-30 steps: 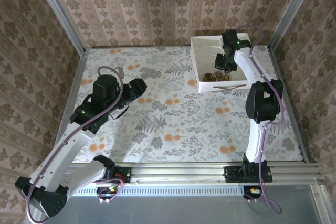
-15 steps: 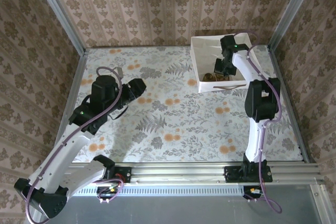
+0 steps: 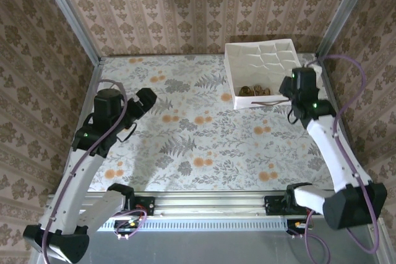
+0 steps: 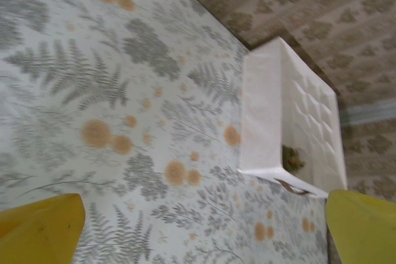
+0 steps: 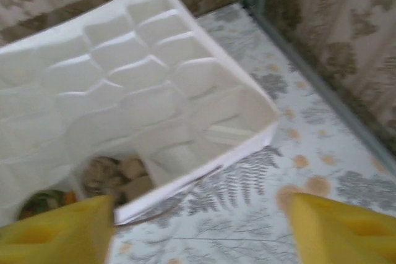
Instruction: Roll the socks
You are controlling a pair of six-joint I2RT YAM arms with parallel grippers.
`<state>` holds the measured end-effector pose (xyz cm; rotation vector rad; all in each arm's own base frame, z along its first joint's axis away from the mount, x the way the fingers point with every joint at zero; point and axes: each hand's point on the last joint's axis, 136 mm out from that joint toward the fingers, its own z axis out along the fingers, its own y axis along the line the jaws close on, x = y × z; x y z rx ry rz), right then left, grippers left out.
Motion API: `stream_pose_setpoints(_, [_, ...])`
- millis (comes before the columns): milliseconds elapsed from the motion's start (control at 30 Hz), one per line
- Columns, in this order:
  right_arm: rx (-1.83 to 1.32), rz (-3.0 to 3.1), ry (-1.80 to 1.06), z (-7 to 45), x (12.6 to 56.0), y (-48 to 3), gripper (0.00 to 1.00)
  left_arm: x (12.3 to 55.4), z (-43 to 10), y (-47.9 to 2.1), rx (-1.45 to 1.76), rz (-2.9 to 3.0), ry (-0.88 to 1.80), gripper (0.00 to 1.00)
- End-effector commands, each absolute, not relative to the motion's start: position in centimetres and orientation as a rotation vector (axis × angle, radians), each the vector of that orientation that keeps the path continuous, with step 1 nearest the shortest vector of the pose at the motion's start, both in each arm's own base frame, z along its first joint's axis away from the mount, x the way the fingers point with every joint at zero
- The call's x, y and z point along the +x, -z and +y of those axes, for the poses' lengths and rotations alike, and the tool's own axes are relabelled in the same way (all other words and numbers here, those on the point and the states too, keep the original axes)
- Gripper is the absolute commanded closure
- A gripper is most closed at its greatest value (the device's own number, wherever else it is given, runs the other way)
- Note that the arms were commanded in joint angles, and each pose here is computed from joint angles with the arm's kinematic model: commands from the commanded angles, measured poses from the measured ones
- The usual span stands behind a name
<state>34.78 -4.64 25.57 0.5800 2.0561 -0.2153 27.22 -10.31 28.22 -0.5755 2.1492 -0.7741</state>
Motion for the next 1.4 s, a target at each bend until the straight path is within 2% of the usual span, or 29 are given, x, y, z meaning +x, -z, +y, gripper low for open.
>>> stream_pose_setpoints(0, [0.713,1.959,0.384,-7.7,32.3,-23.4,0.0,25.1,-5.7,-24.7,-0.739,2.246,0.494,0.0])
stream_pose_setpoints(100, [0.697,1.997,0.364,-7.4,30.3,-19.8,0.0,23.0,-0.8,-22.4,-0.903,2.223,0.164,0.0])
stream_pose_setpoints(200, [0.444,1.99,0.32,-5.2,30.6,-16.8,0.0,20.6,3.4,-20.6,-0.973,2.179,-0.135,0.0])
stream_pose_setpoints(300, [0.251,1.985,0.3,-3.3,31.4,-14.6,0.0,21.8,4.0,-19.6,-0.714,2.153,-0.239,0.0])
stream_pose_setpoints(467, [0.082,1.973,0.145,0.0,34.3,-12.3,0.0,22.1,5.3,-17.9,-0.515,2.142,-0.431,0.0])
stream_pose_setpoints(633, [-0.036,1.899,0.097,1.8,38.4,-13.0,0.0,22.8,5.2,-16.1,-0.467,2.161,-0.432,0.0])
stream_pose_setpoints(733, [-0.054,1.931,0.104,1.7,39.8,-11.5,0.0,22.8,5.4,-15.7,-0.493,2.159,-0.429,0.0])
stream_pose_setpoints(1067, [-0.008,1.86,0.071,0.9,39.1,-10.2,0.0,23.5,5.5,-16.1,-0.445,2.111,-0.389,0.0])
stream_pose_setpoints(1367, [0.077,1.91,0.097,-0.6,39.8,-9.8,0.0,27.2,5.4,-16.4,-0.294,1.966,-0.391,0.0])
